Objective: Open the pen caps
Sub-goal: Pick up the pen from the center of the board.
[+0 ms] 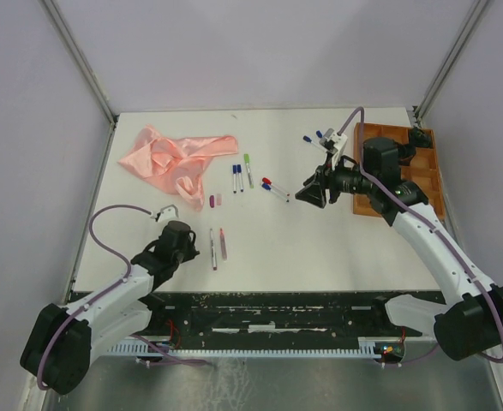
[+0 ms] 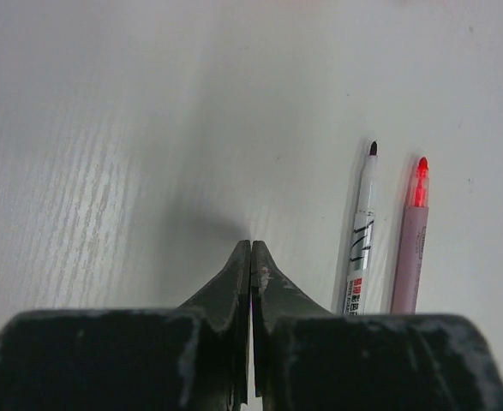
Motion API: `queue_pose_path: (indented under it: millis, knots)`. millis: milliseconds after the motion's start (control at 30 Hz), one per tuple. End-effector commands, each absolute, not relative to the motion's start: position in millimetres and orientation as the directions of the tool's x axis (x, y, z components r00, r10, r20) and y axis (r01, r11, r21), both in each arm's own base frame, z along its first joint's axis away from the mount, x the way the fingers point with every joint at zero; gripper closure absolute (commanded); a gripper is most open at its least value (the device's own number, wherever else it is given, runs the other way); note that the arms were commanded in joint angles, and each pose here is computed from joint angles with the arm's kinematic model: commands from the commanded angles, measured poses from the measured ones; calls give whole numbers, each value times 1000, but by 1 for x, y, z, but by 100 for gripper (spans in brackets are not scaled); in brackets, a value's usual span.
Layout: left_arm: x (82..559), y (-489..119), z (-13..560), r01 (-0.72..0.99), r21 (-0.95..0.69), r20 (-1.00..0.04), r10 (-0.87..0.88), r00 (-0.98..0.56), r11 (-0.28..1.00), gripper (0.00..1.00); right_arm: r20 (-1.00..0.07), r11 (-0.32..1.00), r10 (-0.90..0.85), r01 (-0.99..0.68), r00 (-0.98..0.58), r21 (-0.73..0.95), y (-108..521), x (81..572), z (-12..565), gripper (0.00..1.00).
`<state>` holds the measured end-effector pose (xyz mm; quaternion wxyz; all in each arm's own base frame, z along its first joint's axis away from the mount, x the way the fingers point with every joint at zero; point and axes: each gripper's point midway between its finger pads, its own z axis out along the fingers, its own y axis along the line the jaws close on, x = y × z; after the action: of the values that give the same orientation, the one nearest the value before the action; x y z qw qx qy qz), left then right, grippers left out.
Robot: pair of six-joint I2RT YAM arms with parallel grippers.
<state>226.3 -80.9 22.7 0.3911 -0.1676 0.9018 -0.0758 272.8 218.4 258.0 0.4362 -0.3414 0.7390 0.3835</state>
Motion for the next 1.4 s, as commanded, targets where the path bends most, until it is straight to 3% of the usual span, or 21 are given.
queue_pose_path:
  millis: [0, 200, 333, 533, 600, 933, 1200, 1367]
  knots:
    - [244, -102, 50, -198, -375, -686, -415, -598, 906, 97, -943, 420, -138, -880, -303, 221, 221, 270, 281, 40]
    - [247, -106, 57, -175, -382, -694, -406, -594, 908, 95, -949, 417, -130, -884, -286, 209, 217, 267, 287, 40]
    - [259, -123, 84, -56, -415, -736, -371, -566, 908, 88, -948, 412, -133, -886, -290, 213, 217, 267, 287, 40]
    - [292, -148, 129, 100, -427, -811, -331, -482, 899, 52, -949, 411, -140, -888, -284, 205, 216, 265, 288, 40]
    - [309, -155, 142, 122, -407, -830, -310, -464, 905, 46, -949, 414, -145, -888, -280, 199, 216, 265, 288, 40]
    - [413, -192, 122, 107, -184, -785, -81, -614, 977, 41, -951, 428, -168, -889, -258, 165, 212, 266, 288, 40]
    - [464, -208, 95, 104, -72, -731, 19, -682, 992, 42, -949, 429, -178, -889, -259, 162, 211, 266, 286, 40]
    - [477, -211, 78, 109, -30, -697, 57, -715, 994, 49, -949, 426, -184, -891, -258, 159, 211, 266, 286, 41]
